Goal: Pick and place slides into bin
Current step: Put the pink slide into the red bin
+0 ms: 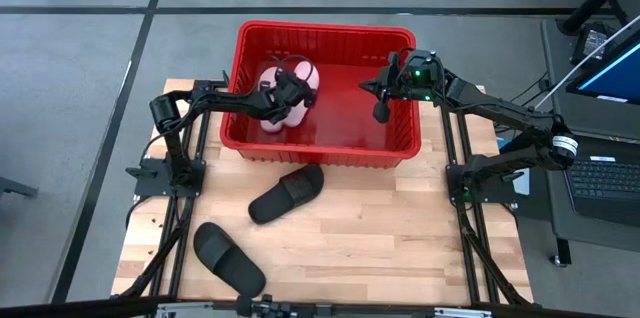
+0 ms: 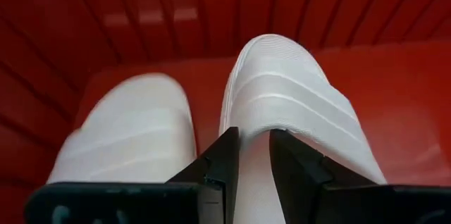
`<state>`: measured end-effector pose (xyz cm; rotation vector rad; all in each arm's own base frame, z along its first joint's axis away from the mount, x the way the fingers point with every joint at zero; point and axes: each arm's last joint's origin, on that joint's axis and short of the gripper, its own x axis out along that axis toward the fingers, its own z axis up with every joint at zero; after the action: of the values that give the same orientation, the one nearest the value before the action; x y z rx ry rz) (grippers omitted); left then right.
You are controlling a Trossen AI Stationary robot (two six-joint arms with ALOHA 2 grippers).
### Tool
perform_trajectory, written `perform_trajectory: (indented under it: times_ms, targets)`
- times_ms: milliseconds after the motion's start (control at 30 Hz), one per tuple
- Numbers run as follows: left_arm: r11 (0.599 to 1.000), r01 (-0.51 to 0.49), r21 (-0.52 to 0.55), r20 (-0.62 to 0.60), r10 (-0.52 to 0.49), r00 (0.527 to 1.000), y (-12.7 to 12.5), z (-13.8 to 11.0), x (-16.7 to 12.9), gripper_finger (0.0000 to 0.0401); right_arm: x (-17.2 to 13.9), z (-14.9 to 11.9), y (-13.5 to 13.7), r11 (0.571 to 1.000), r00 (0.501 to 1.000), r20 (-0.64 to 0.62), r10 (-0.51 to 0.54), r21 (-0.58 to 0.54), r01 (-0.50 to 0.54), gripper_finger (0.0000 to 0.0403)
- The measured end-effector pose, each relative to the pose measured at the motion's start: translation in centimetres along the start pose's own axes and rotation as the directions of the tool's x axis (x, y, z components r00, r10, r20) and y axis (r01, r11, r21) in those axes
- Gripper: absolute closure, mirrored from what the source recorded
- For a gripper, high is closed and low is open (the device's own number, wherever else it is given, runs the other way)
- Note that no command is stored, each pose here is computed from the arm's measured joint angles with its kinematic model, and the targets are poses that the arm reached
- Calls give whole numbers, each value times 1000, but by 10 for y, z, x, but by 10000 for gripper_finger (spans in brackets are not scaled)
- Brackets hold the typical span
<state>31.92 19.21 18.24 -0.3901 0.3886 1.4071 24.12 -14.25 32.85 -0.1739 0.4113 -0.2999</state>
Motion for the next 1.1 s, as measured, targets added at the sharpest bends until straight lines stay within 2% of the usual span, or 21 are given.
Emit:
perform_trajectory:
  times_ms: [200, 400, 733, 900, 1100]
  targets:
    - [999, -18, 29, 52, 16, 999, 0, 5, 1, 326, 0, 0, 0, 1000, 1000, -4, 2, 3, -2, 398]
    - [999, -3, -45, 43, 5, 999, 0, 6, 1, 326, 0, -1, 0, 1000, 1000, -5, 2, 5, -2, 398]
    - [999, 12, -33, 15, -12, 1000, 0, 4, 1, 326, 0, 0, 0, 1000, 1000, -4, 2, 5, -2, 398]
    - [997, 74, -29, -33, -75, 997, 0, 3, 3, 326, 0, 0, 0, 1000, 1000, -4, 2, 5, -2, 398]
    - [997, 77, -29, -35, -78, 996, 0, 3, 3, 326, 0, 0, 0, 1000, 1000, -4, 2, 5, -2, 398]
